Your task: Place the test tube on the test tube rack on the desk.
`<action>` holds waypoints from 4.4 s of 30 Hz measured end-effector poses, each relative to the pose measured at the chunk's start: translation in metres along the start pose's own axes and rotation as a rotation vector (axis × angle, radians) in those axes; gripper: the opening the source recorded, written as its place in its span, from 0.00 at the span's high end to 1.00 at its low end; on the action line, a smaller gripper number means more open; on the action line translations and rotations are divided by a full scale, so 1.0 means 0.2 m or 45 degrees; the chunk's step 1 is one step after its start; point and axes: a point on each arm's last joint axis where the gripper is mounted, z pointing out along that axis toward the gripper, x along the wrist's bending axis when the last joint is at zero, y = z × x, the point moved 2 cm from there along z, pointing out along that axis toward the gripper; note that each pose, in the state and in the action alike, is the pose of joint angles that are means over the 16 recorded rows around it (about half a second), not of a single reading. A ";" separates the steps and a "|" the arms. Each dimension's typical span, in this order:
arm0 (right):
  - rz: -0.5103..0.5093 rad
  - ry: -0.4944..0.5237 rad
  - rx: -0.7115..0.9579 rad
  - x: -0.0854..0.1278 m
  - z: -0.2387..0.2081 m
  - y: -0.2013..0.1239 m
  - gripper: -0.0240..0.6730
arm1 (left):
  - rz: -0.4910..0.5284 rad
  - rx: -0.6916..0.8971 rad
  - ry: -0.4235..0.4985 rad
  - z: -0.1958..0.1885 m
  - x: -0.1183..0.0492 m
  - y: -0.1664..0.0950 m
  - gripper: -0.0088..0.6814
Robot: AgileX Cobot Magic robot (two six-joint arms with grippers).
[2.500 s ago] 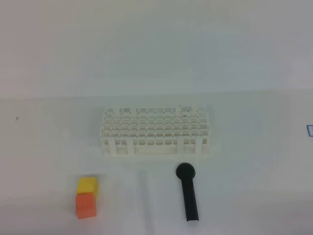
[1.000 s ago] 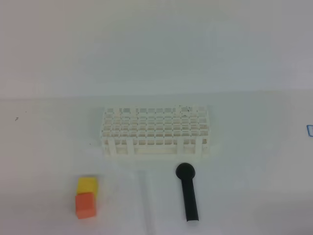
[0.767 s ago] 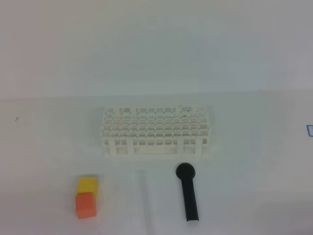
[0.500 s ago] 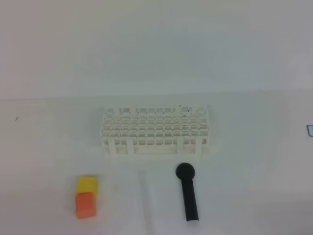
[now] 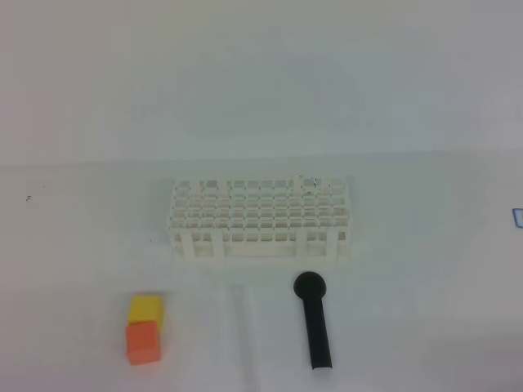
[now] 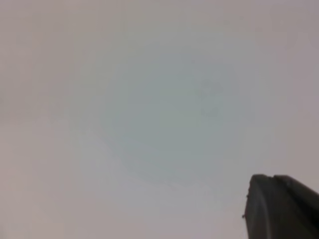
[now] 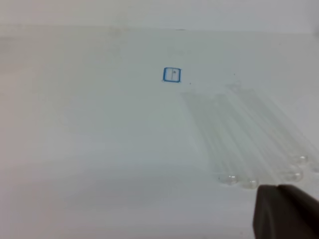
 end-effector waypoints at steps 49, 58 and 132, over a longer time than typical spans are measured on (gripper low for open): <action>0.342 -0.018 -0.661 -0.04 -0.07 0.27 0.97 | 1.129 1.251 -0.630 0.19 -0.75 -0.31 0.99; 0.503 0.149 -0.952 -0.02 -0.17 0.42 0.97 | 1.221 1.634 -0.518 0.27 -0.67 -0.50 0.99; -0.141 0.699 -0.077 0.33 0.28 0.75 0.97 | 1.349 2.335 0.879 0.16 0.21 -1.71 0.60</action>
